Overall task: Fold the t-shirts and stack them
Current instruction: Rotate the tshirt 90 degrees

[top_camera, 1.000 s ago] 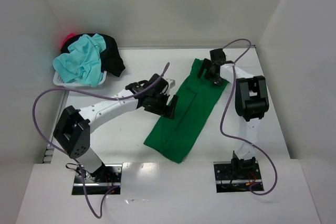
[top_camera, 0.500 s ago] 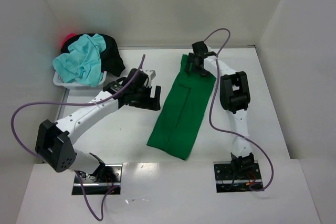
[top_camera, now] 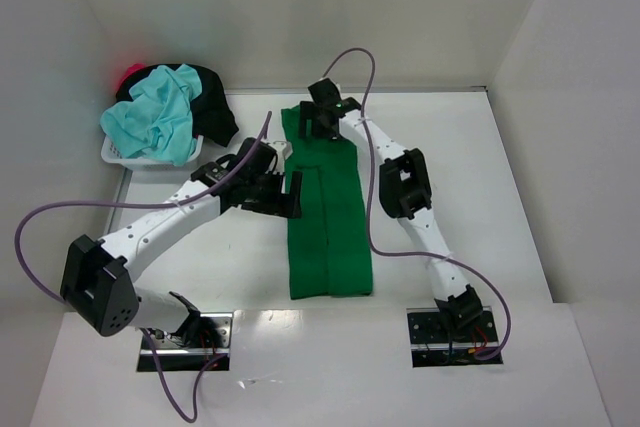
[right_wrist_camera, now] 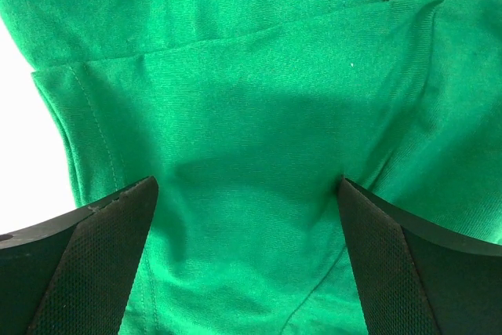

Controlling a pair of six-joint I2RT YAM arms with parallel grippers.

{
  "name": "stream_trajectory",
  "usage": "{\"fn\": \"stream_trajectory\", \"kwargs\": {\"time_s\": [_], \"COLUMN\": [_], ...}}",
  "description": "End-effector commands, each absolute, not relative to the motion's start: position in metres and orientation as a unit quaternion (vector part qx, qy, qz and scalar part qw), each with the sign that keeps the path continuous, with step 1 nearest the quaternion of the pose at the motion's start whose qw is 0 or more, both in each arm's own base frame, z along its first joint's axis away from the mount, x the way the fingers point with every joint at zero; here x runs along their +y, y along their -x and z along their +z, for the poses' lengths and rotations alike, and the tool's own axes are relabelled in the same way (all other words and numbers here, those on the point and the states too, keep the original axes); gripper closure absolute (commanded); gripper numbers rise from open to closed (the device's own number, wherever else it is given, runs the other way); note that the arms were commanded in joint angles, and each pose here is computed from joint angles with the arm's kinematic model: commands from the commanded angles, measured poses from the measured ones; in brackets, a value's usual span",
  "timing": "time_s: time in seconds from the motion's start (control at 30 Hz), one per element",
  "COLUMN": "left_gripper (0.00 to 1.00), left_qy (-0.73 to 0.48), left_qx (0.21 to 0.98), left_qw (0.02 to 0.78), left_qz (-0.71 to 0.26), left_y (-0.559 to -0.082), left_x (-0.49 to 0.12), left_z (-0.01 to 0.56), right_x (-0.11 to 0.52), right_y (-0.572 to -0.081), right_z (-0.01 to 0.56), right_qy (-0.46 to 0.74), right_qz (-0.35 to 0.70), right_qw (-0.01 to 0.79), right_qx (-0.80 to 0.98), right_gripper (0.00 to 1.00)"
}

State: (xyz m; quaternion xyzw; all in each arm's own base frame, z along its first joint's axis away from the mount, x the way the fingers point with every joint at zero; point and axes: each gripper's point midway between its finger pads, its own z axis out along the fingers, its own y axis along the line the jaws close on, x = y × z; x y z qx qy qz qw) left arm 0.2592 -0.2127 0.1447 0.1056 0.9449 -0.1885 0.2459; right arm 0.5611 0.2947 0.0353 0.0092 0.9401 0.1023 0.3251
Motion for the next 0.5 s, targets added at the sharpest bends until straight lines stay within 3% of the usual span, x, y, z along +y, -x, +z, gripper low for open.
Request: {"fn": "stream_trajectory", "kwargs": {"time_s": [0.0,0.23,0.47], "left_gripper": [0.01,0.01,0.01], "left_qy": [-0.107,-0.103,-0.09], "left_qx": [0.939,0.941,0.942], "left_qw": [0.258,0.253,0.25], "left_qz": [-0.201,-0.201,-0.204], "left_y": [-0.255,-0.253,-0.251], "left_x": [-0.211,-0.21,-0.21], "left_z": [0.153,0.147,0.147], "right_x": [0.292,0.279,0.237], "right_y": [-0.549,-0.562,-0.578], "right_z": [0.025,0.066,0.055], "right_qy": [-0.004,-0.007,-0.027], "right_qz": [0.085,0.056,0.044], "right_qw": [0.296,0.345,0.333], "right_qx": [0.952,0.937,0.941], "right_gripper": [0.0,0.0,0.0]}}
